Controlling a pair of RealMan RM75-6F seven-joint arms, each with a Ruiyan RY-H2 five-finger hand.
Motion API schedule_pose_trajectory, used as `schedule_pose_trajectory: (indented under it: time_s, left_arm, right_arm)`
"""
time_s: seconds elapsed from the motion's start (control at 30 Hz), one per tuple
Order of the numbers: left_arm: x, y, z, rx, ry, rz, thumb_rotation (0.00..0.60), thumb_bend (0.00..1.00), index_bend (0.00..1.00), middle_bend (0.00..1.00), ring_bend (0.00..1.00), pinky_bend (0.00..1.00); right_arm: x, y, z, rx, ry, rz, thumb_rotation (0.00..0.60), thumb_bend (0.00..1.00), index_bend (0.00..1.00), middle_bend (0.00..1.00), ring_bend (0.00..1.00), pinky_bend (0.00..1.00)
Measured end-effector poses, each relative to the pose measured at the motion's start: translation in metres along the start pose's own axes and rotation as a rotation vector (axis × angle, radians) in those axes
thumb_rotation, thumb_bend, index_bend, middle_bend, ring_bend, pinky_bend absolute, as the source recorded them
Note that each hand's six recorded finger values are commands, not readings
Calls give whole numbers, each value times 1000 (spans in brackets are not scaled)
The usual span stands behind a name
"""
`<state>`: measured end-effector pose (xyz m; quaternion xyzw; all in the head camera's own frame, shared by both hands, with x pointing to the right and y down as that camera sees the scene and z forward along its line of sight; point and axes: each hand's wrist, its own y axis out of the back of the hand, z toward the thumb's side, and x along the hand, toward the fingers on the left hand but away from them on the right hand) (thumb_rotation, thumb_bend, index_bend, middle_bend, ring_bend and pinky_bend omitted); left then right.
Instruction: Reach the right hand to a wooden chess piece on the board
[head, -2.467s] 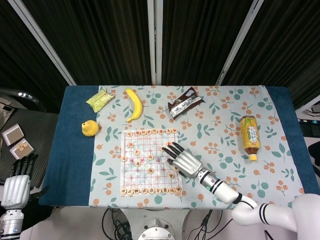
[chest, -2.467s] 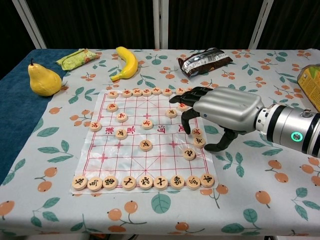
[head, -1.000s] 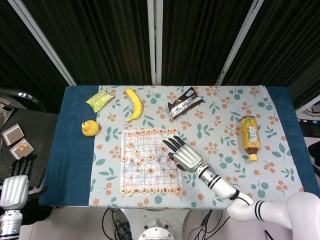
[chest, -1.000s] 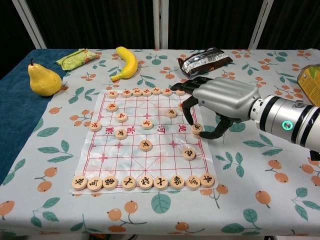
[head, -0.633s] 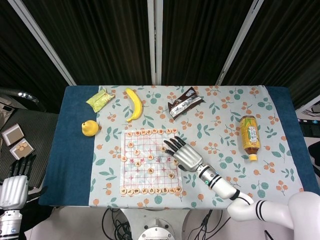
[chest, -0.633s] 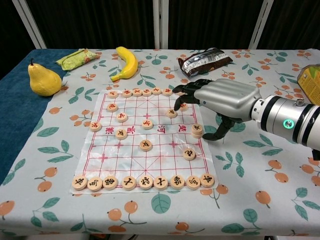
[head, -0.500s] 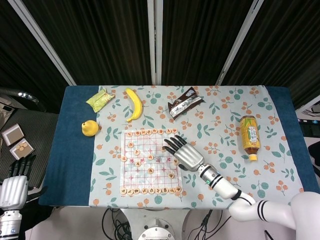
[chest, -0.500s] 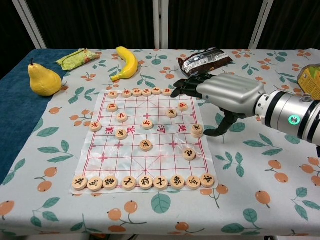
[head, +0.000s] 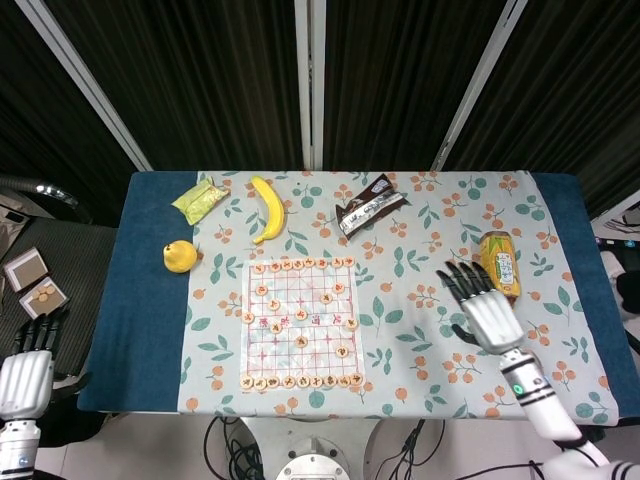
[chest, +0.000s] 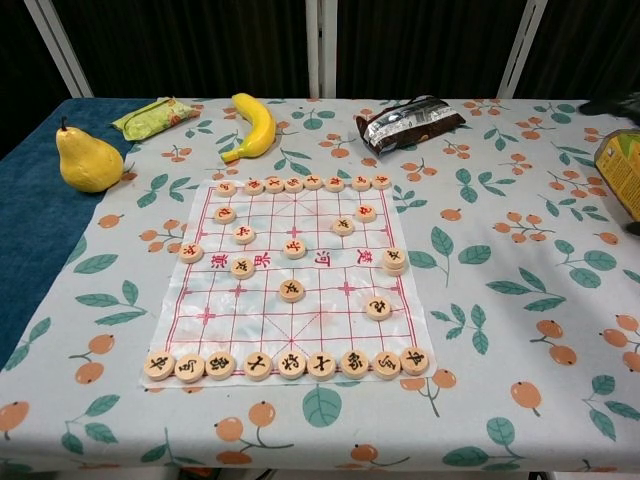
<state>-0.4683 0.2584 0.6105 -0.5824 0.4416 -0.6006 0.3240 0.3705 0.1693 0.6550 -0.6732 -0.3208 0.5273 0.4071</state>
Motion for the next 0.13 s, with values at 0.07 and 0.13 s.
schedule_pose_trajectory:
  time_s: [0.07, 0.13]
  left_arm:
    - [4, 1, 1, 5, -4, 3, 600, 132, 20, 22, 0, 0]
    - [7, 4, 2, 12, -12, 13, 600, 132, 19, 22, 0, 0]
  right_arm:
    - [20, -1, -29, -31, -87, -29, 600, 113, 0, 0, 0, 0]
    - [38, -4, -52, -37, -158, -40, 600, 113, 0, 0, 0, 0]
